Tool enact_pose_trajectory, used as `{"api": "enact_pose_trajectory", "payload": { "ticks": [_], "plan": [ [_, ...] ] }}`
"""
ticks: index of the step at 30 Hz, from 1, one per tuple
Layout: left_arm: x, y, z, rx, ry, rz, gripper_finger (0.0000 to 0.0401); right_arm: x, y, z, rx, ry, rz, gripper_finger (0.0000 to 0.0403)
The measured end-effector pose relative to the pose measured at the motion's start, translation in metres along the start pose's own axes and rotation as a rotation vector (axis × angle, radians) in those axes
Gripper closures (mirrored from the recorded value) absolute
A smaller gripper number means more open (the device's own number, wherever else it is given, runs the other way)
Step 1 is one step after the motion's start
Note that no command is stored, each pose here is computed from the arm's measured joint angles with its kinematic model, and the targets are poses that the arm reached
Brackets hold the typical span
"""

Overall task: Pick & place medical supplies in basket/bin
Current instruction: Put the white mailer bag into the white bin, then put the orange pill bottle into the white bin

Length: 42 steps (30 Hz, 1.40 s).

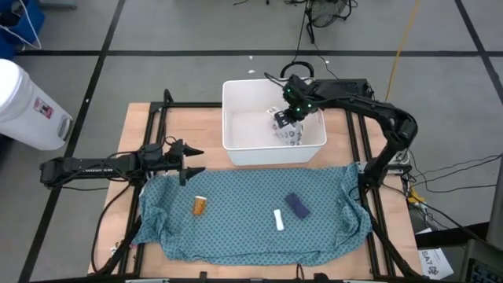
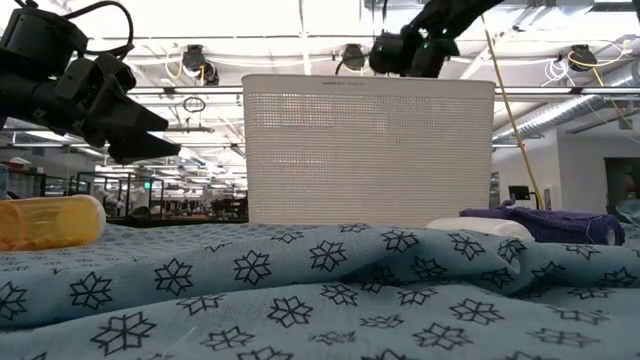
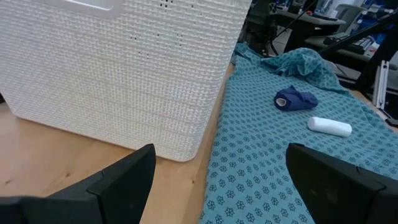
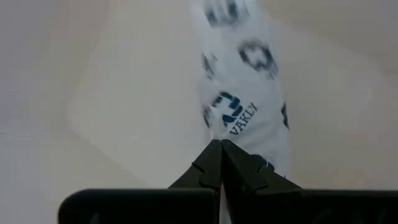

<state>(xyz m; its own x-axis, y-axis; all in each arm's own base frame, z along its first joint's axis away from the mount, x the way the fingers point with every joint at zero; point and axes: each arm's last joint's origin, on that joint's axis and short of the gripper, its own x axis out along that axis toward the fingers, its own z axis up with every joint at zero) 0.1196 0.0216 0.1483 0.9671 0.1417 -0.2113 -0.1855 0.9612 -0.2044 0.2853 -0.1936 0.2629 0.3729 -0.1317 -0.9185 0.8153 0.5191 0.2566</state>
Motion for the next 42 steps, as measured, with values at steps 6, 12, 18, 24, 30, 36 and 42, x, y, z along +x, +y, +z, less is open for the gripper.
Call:
{"api": "enact_pose_trajectory", "payload": {
  "ticks": [6,12,18,24,30,36,42],
  "plan": [
    [0.0,0.0,0.0,-0.002,0.001,0.0,0.0041,0.037,-0.006,-0.008,-0.004,0.178,-0.098,0.0403],
    [0.0,0.0,0.0,-0.002,0.004,0.001,0.0041,0.043,-0.007,-0.014,-0.026,0.235,-0.164,0.0403],
    [0.0,0.0,0.0,-0.003,0.005,0.0,0.0041,0.043,-0.006,-0.015,-0.008,0.252,-0.13,0.0403],
    [0.0,0.0,0.0,-0.003,0.005,0.0,0.0041,0.041,-0.004,-0.012,-0.016,0.223,-0.101,0.0402],
    [0.0,0.0,-0.001,-0.004,0.007,-0.002,0.0041,0.02,0.003,-0.003,-0.043,0.068,-0.025,0.037],
    [0.0,0.0,-0.002,-0.018,0.021,-0.006,0.0041,-0.027,0.015,0.0,-0.093,-0.158,0.09,0.0294],
    [0.0,0.0,-0.004,-0.041,0.043,0.0,0.0041,-0.091,0.042,-0.015,-0.255,-0.428,0.253,0.0225]
  ]
}}
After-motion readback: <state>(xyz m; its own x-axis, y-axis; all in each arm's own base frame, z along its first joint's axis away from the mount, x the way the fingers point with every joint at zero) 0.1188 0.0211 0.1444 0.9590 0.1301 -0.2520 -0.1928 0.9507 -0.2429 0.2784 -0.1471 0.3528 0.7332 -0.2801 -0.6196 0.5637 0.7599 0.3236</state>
